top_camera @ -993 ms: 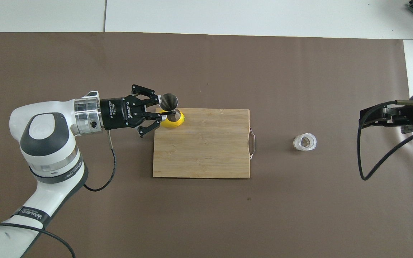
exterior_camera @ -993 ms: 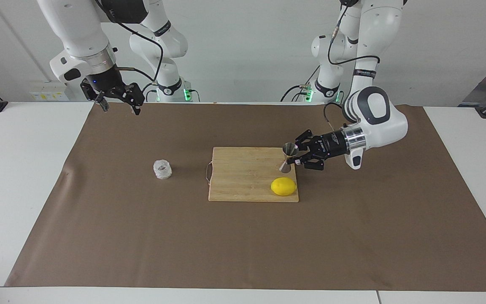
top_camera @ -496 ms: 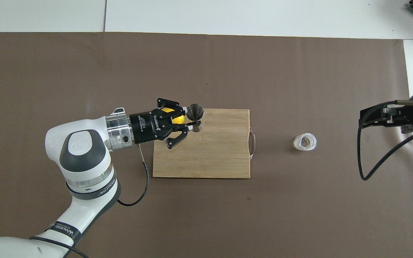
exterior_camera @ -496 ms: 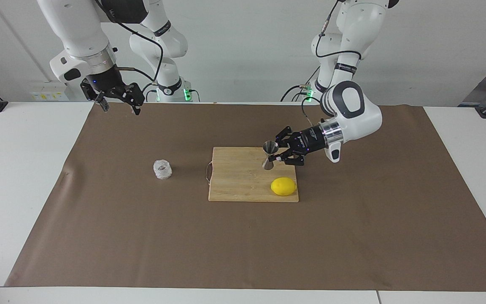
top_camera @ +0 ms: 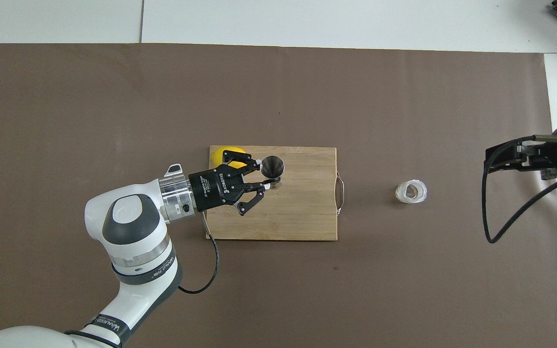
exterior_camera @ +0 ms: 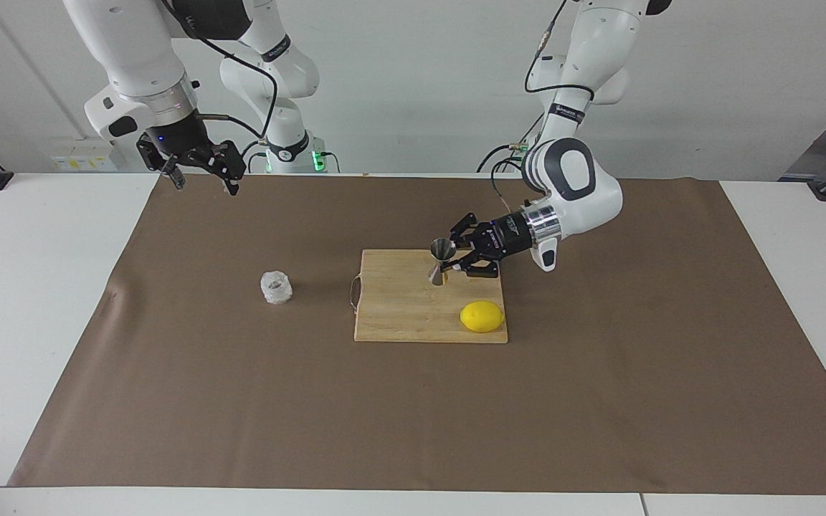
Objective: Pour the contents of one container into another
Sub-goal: 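Lower the metal cup onto the cutting board beside the lemon, then open the left gripper and withdraw while the right gripper reaches forward, then grasp the white cup with the right gripper while the left gripper retracts, then lift the white cup with the right gripper over the metal cup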
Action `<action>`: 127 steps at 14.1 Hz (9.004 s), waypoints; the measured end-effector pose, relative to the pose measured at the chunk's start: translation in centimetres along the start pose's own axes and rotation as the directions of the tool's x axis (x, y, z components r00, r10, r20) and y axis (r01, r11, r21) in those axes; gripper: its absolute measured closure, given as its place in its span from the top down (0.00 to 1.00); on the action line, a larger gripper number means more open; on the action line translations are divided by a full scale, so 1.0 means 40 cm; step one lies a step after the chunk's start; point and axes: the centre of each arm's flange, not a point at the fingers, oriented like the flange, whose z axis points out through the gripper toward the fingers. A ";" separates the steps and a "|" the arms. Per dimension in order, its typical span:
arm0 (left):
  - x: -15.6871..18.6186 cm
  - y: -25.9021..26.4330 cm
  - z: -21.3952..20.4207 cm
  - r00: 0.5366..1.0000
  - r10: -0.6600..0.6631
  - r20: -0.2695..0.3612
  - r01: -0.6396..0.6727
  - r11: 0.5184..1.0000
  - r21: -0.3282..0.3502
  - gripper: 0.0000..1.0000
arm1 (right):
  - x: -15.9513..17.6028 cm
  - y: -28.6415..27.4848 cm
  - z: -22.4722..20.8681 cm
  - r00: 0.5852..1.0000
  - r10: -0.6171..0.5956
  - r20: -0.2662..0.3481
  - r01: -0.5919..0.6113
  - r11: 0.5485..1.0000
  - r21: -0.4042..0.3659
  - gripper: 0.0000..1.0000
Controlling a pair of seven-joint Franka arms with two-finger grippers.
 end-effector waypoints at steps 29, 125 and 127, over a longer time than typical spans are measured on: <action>0.199 -0.075 0.064 1.000 0.024 -0.009 -0.024 0.998 -0.064 0.50 | 0.000 0.001 0.000 1.000 0.001 0.000 -0.001 1.000 0.000 1.00; -0.619 0.207 -0.735 -0.113 0.924 0.365 -0.184 -0.381 0.906 1.00 | 0.048 -0.244 0.592 -0.211 -0.922 -0.325 0.975 -0.173 -0.143 0.52; -0.625 0.196 -0.740 -0.118 0.924 0.363 -0.182 -0.380 0.907 1.00 | 0.042 -0.307 0.539 -0.206 -0.921 -0.331 0.976 -0.169 -0.136 0.52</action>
